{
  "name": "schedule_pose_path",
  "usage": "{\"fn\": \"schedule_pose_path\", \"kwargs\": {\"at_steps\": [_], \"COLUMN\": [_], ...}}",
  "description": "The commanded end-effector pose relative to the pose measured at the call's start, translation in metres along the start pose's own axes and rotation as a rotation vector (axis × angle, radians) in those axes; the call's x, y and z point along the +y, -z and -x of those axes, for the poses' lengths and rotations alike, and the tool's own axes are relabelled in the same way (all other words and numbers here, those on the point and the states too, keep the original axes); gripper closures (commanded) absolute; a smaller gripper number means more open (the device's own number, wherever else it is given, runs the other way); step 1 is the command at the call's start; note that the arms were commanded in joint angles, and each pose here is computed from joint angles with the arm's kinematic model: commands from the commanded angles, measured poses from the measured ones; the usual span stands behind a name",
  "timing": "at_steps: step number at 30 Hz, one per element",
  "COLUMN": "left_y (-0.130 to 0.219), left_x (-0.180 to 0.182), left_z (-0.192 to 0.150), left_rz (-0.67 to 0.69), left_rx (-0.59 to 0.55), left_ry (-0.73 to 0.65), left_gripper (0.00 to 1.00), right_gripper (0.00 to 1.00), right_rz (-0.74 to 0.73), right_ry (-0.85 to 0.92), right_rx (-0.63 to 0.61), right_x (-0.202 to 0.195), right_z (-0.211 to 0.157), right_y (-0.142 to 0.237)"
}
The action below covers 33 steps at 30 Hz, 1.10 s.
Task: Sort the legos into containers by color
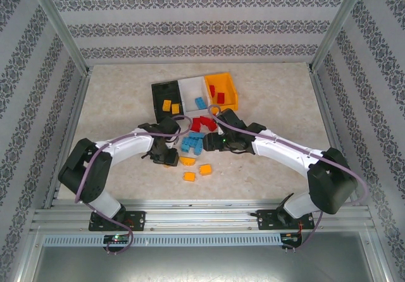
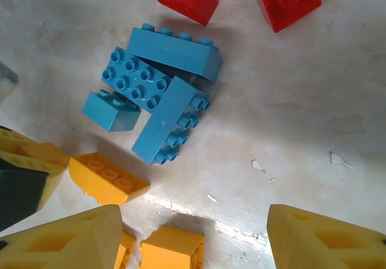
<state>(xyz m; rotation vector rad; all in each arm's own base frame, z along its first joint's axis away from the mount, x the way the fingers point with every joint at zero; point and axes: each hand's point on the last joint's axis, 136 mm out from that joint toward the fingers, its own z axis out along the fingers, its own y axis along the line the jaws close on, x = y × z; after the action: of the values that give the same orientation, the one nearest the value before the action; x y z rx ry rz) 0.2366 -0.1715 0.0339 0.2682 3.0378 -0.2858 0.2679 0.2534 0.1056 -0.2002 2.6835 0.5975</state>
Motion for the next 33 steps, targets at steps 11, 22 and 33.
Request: {"fn": "schedule_pose_path", "kwargs": {"at_steps": [11, 22, 33], "left_y": [0.139, 0.161, 0.086], "left_x": [-0.009, 0.051, 0.083], "left_z": [0.050, 0.182, 0.262], "left_rz": [-0.053, 0.032, 0.069], "left_rx": [-0.297, -0.443, -0.365], "left_ry": [0.027, 0.076, 0.095], "left_gripper": [0.70, 0.70, 0.72], "right_gripper": [0.35, 0.35, 0.35], "right_rz": [0.013, 0.006, -0.040], "right_ry": [-0.025, -0.001, 0.003], "right_rx": [0.025, 0.053, 0.116], "right_x": [-0.004, 0.001, -0.005], "right_z": [-0.010, -0.028, -0.067], "right_y": [-0.015, -0.016, -0.024]}}
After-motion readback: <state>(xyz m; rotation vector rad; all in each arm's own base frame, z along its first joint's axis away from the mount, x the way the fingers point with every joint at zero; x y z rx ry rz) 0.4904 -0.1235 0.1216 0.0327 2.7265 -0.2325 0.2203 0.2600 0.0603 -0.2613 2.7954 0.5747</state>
